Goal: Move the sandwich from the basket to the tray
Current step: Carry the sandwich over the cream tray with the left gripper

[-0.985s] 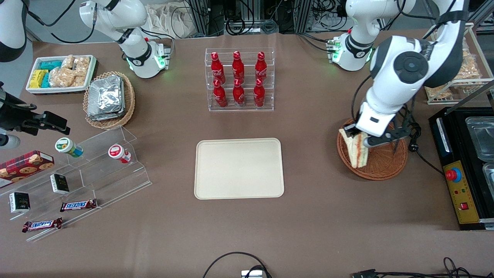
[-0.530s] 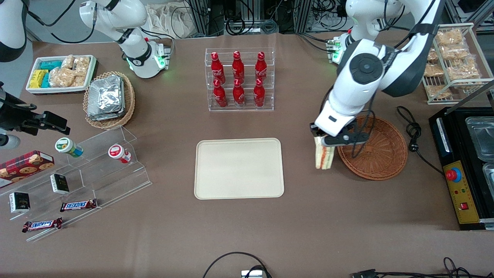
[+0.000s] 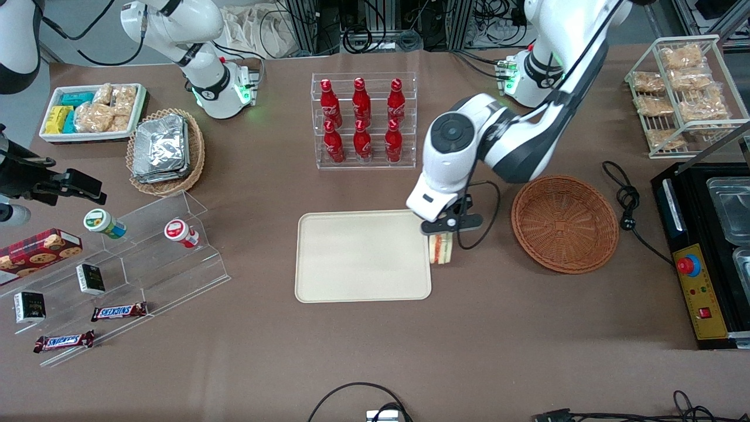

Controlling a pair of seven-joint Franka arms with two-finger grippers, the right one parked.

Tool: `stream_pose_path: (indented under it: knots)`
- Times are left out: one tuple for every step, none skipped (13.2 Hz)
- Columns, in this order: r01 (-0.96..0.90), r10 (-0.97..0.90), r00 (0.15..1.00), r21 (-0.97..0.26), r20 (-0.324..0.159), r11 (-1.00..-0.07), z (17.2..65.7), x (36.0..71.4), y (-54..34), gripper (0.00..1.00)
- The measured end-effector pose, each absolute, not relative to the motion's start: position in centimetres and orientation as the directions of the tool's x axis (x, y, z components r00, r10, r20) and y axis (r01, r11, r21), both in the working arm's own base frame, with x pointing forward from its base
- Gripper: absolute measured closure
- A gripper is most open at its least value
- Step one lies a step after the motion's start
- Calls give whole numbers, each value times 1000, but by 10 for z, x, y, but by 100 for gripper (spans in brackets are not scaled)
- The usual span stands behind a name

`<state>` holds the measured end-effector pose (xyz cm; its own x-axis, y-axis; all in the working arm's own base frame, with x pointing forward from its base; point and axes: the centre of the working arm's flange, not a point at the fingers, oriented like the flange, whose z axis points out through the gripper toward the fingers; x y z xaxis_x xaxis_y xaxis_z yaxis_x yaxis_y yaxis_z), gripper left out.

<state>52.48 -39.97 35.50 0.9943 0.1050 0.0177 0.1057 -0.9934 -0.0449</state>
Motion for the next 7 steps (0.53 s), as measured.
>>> stream_pose_path:
  knots:
    - [109,109,994,-35,2,-993,344,530,-408,82]
    - [109,109,994,-25,-13,-994,334,535,-416,82]
    - [106,107,994,-18,-27,-994,325,536,-423,82]
    - [104,104,994,-10,-34,-995,318,537,-430,82]
    - [103,103,994,0,-36,-995,313,537,-434,82]
    - [103,102,994,10,-35,-995,309,538,-437,82]
    - [100,99,994,16,-36,-995,305,537,-439,82]
